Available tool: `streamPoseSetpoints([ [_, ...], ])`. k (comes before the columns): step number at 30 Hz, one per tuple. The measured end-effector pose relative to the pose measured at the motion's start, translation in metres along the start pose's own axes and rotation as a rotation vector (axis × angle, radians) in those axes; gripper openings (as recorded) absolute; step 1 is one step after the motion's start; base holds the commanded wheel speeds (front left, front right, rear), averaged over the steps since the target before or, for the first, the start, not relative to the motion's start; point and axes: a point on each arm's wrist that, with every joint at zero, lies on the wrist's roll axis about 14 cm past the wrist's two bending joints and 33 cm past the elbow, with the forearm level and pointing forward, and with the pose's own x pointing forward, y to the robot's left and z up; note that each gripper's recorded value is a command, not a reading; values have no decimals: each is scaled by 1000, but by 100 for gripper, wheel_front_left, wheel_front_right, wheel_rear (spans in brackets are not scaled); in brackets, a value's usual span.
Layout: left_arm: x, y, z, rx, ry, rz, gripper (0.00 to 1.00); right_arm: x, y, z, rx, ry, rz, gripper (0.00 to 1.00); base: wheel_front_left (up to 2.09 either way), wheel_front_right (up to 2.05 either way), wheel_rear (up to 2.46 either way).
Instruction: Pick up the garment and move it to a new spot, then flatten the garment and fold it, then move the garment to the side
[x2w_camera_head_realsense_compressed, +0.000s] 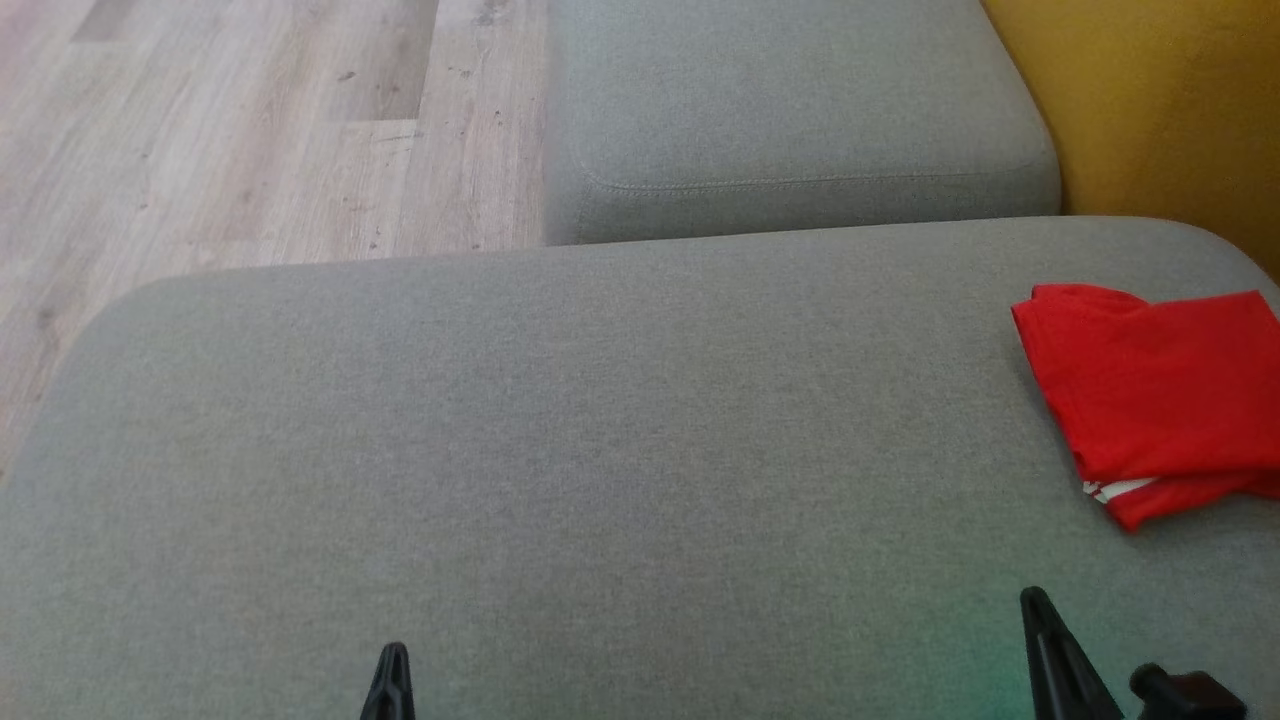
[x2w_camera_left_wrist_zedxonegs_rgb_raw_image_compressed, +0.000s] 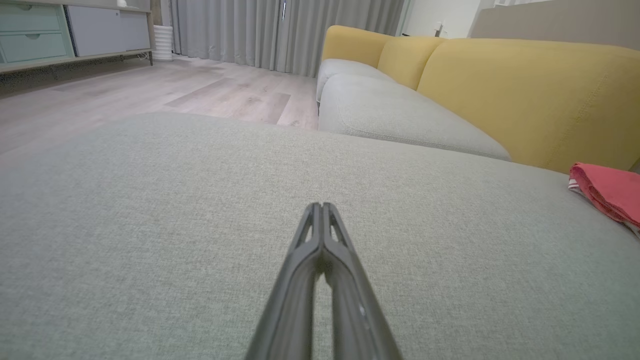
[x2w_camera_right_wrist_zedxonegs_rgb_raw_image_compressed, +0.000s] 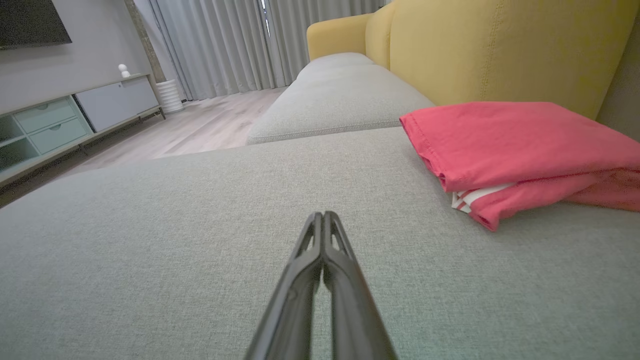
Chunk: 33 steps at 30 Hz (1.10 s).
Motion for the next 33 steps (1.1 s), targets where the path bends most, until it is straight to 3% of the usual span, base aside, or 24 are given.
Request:
streamPoseSetpoints([
  [33, 24, 17, 1, -370, 57, 50, 0, 15, -18, 3, 398, 5, -93, 0, 0, 0, 0],
])
